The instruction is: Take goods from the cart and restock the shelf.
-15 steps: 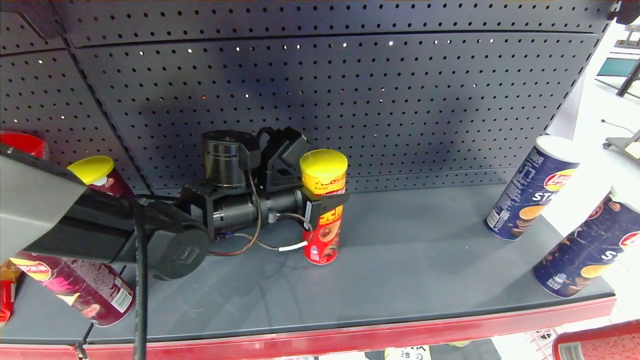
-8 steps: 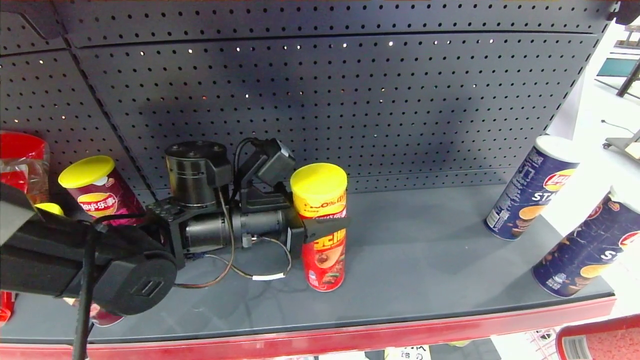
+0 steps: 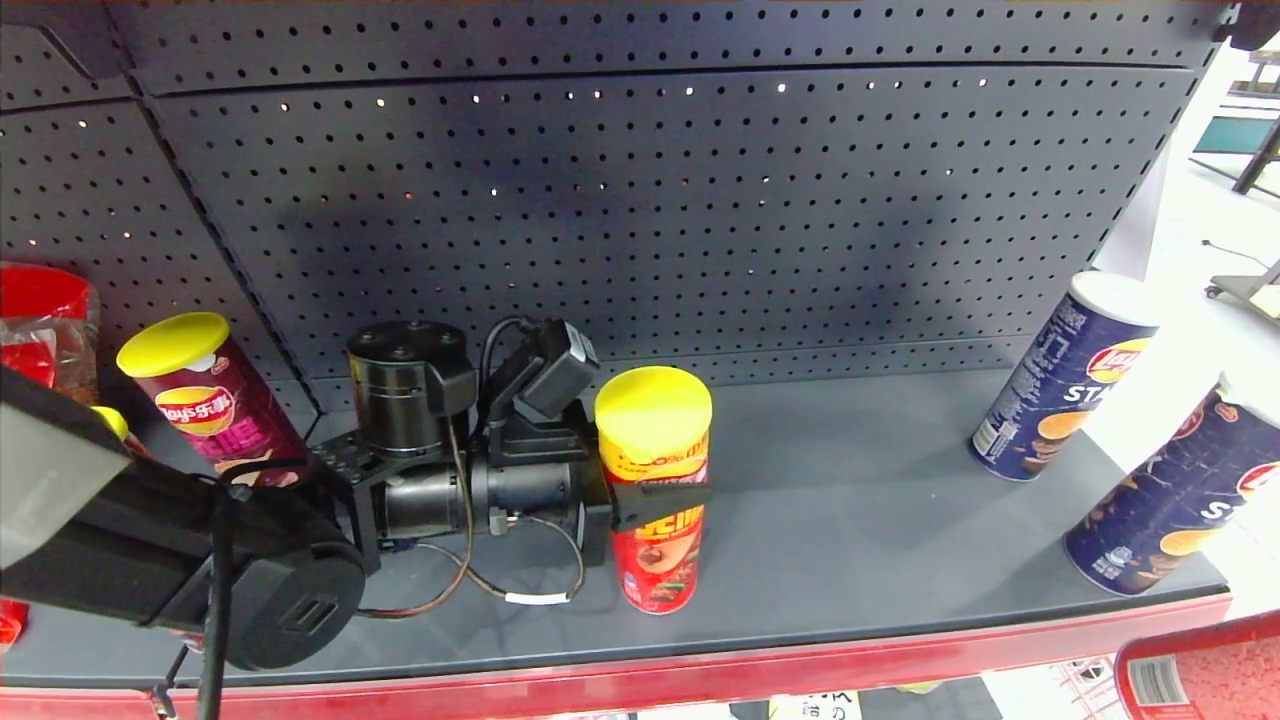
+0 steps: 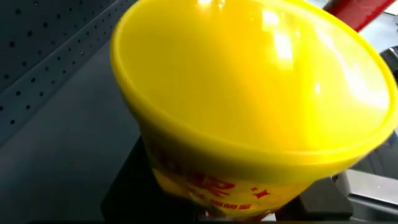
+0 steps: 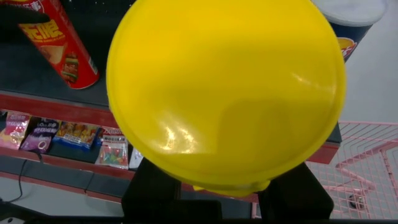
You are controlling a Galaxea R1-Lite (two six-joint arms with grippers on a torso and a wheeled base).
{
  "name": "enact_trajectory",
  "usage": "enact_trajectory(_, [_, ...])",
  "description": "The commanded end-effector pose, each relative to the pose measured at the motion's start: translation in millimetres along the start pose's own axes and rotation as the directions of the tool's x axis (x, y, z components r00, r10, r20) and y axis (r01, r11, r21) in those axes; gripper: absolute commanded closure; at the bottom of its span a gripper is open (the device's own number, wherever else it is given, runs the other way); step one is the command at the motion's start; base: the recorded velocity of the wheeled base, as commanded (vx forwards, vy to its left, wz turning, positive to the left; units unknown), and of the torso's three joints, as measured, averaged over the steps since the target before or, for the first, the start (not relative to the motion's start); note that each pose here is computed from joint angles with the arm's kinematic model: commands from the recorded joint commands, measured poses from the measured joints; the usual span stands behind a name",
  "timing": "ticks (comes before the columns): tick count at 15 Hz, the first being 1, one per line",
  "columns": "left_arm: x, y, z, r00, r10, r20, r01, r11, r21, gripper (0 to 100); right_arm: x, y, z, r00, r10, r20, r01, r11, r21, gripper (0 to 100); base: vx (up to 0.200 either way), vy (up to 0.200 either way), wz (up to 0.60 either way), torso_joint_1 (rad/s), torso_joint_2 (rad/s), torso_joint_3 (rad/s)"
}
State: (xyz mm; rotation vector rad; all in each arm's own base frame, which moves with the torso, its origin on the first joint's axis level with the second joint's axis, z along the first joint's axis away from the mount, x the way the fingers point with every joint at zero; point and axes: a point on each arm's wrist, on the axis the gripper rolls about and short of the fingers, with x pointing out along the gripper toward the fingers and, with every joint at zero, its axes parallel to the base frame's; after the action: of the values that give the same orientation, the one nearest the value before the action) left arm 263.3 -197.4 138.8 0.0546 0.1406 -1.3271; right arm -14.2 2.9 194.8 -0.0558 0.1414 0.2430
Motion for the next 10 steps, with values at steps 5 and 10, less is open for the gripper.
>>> enact_trajectory(5, [-5,-4.1,4.1,1.000,-0.009,0.005,0.009,1.000,0.003,100,4,-1,2,1.000,0.000,-0.021,0.000,1.000,0.003,100,0.000,0.000,0.00,0.000,0.00,0.000])
enact_trajectory(10, [-17,-16.1,-3.5,1.000,-0.021,-0.015,0.021,1.000,-0.013,100,8,-1,2,0.999,0.003,-0.038,-0.003,1.000,0.005,100,0.000,0.000,0.00,0.000,0.00,0.000])
